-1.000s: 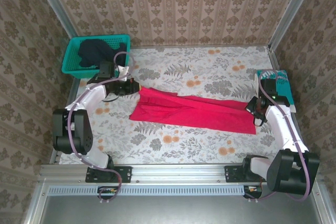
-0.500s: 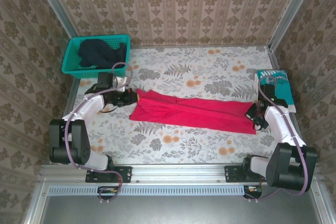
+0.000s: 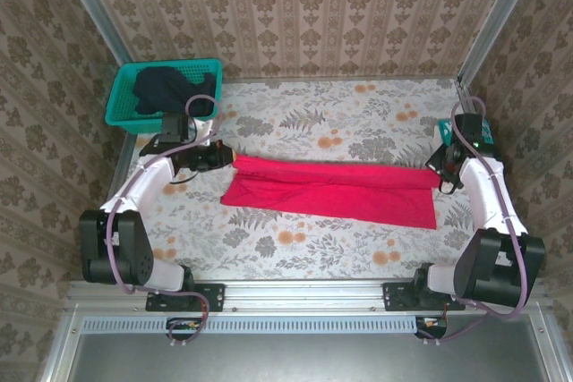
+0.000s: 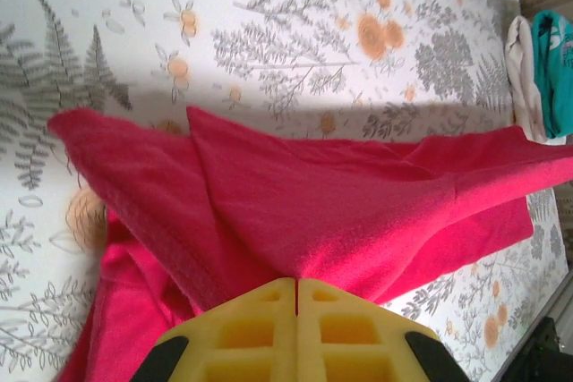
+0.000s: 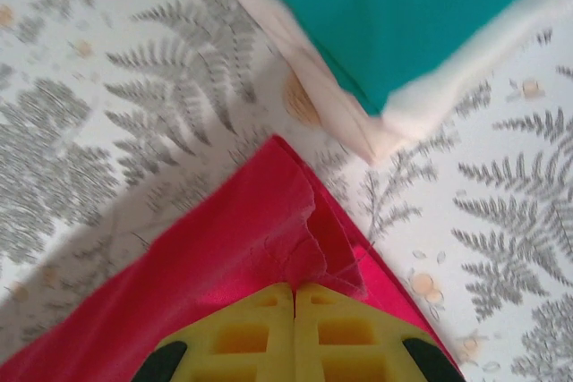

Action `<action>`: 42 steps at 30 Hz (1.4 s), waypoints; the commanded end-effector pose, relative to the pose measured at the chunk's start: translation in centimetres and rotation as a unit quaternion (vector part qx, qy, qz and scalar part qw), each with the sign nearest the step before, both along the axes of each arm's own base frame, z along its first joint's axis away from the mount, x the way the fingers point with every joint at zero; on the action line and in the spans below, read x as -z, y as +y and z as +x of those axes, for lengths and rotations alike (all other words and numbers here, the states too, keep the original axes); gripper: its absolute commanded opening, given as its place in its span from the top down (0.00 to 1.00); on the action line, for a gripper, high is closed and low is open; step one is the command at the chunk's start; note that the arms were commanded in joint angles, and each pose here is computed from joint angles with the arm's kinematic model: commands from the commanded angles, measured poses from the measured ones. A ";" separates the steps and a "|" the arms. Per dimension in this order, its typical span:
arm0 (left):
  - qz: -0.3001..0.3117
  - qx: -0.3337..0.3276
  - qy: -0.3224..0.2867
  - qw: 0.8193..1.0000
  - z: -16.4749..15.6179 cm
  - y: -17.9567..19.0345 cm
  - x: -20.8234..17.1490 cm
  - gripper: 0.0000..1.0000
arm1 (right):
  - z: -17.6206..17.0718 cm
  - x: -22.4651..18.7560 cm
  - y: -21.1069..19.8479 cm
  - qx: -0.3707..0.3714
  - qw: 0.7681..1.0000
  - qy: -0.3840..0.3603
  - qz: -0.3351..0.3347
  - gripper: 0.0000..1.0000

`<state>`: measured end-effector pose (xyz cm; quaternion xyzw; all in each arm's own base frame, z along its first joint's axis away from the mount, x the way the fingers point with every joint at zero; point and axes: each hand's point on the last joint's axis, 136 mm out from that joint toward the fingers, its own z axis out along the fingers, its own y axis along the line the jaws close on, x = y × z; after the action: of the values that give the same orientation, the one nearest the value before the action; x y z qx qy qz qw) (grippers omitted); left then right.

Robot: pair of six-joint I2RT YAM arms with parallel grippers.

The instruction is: Fold and stack the t-shirts

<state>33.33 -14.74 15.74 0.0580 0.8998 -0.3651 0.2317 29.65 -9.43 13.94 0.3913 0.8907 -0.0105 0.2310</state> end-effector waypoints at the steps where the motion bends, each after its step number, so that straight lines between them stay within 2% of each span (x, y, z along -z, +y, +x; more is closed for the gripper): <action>1: 0.007 -0.002 0.021 1.000 -1.4 0.5 1.1 1.00 | -1.2 0.9 0.2 -0.004 1.000 0.022 0.008 1.00; 9: 0.014 -0.011 0.083 0.996 -4.6 1.0 6.1 1.00 | -5.5 6.2 1.5 0.006 0.997 0.070 0.035 1.00; 14: 0.013 -0.015 0.117 0.993 -4.9 0.9 8.6 1.00 | -5.6 8.4 1.9 0.008 0.994 0.092 0.052 1.00; 21: 0.044 -0.035 0.139 0.989 -4.7 1.8 10.7 0.98 | -5.6 9.5 2.2 0.006 0.992 0.106 0.065 1.00; 22: 0.045 -0.035 0.143 0.988 -4.7 1.8 10.9 0.96 | -5.6 9.5 2.3 0.003 0.992 0.106 0.066 0.98; 23: 0.048 -0.037 0.145 0.988 -4.8 1.9 11.1 0.91 | -5.7 9.4 2.3 0.003 0.992 0.107 0.066 0.92; 25: 0.061 -0.044 0.147 0.986 -4.9 2.3 11.2 0.68 | -5.6 8.5 2.2 0.001 0.994 0.092 0.060 0.67; 28: 0.093 -0.058 0.120 0.987 -4.6 2.8 9.5 0.41 | -4.7 6.0 1.9 -0.011 0.998 0.041 0.036 0.39; 31: 0.168 -0.070 0.065 0.981 -3.6 3.2 6.6 0.13 | -3.1 3.6 3.0 -0.079 0.997 0.004 0.013 0.25; 33: 0.196 -0.066 0.039 0.978 -2.9 2.1 5.2 0.01 | -2.0 2.7 4.2 -0.118 0.993 -0.003 0.001 0.21; 37: 0.184 -0.059 0.020 0.981 -2.0 -1.9 4.9 0.00 | 0.7 3.2 8.0 -0.181 0.983 -0.012 0.020 0.19; 41: 0.146 -0.055 0.050 0.987 -1.8 -4.8 7.7 0.00 | 3.1 5.0 12.1 -0.204 0.976 -0.019 0.068 0.21; 42: 0.141 -0.055 0.059 0.987 -1.8 -5.0 8.5 0.00 | 3.2 6.5 12.7 -0.202 0.976 -0.001 0.084 0.21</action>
<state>31.35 -19.81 9.75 0.0610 0.9499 -0.2253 0.2077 31.23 1.25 8.43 0.2155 0.9523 0.0712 0.2042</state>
